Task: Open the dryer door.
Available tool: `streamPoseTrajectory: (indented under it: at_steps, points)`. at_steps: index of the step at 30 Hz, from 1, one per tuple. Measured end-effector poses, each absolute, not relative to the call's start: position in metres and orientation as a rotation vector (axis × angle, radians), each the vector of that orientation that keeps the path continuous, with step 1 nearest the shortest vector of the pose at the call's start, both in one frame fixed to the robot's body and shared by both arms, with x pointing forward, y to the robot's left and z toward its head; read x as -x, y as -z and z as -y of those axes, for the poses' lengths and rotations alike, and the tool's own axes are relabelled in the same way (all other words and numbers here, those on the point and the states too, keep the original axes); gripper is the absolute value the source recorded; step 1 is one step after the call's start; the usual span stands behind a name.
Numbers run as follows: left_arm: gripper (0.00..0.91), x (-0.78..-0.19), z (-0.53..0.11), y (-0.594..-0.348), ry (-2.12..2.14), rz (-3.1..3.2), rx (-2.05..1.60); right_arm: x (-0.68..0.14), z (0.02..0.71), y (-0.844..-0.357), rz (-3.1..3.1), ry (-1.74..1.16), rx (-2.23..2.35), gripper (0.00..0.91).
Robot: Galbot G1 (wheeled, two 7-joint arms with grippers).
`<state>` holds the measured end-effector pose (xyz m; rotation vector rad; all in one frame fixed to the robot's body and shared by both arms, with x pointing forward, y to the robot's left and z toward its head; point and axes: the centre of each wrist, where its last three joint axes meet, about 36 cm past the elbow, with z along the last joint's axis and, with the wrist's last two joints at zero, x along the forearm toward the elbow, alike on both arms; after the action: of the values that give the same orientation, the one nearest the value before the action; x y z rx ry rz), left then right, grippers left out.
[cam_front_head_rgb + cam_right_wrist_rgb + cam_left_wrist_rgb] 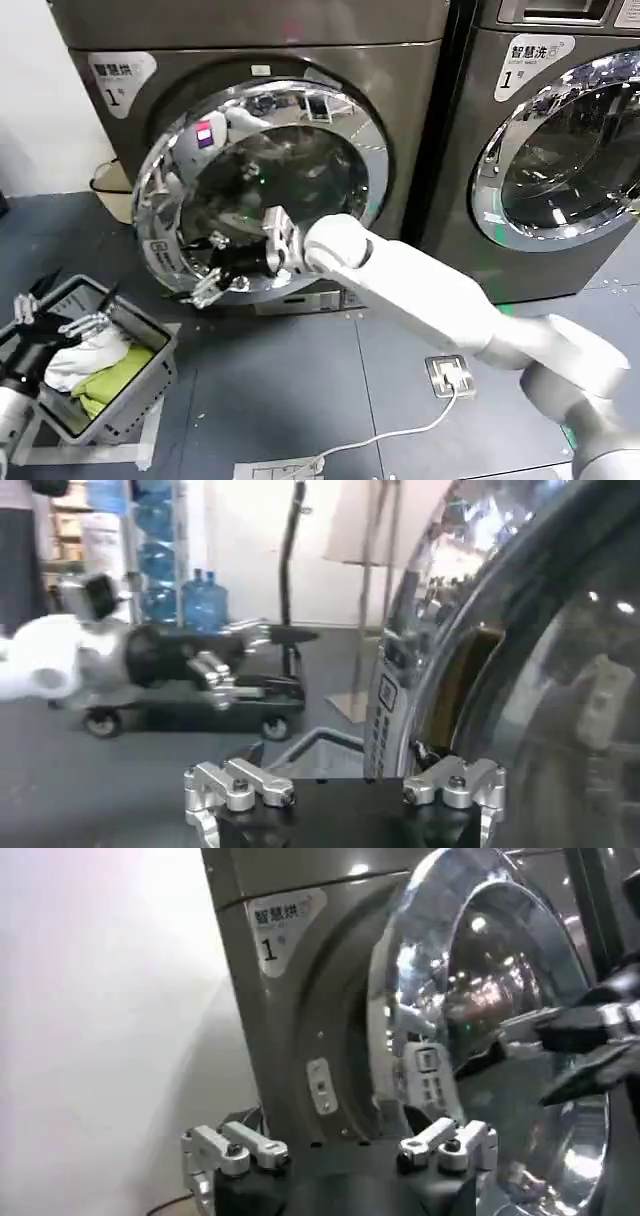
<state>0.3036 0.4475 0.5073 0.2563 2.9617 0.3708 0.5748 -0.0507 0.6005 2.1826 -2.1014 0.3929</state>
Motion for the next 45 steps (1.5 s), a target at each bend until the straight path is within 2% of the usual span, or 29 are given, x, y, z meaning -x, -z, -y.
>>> streamPoseTrajectory:
  at_steps: [28, 45]
  points:
    - [0.907, -0.427, -0.482, -0.501, -0.316, -2.957, -0.46, -0.521, 0.14, -0.615, 1.977, -0.46, -2.277, 0.907]
    - [0.907, -0.453, -0.471, -0.502, -0.341, -2.853, -0.793, -0.492, 0.206, -0.622, 2.112, -0.397, -2.193, 0.907]
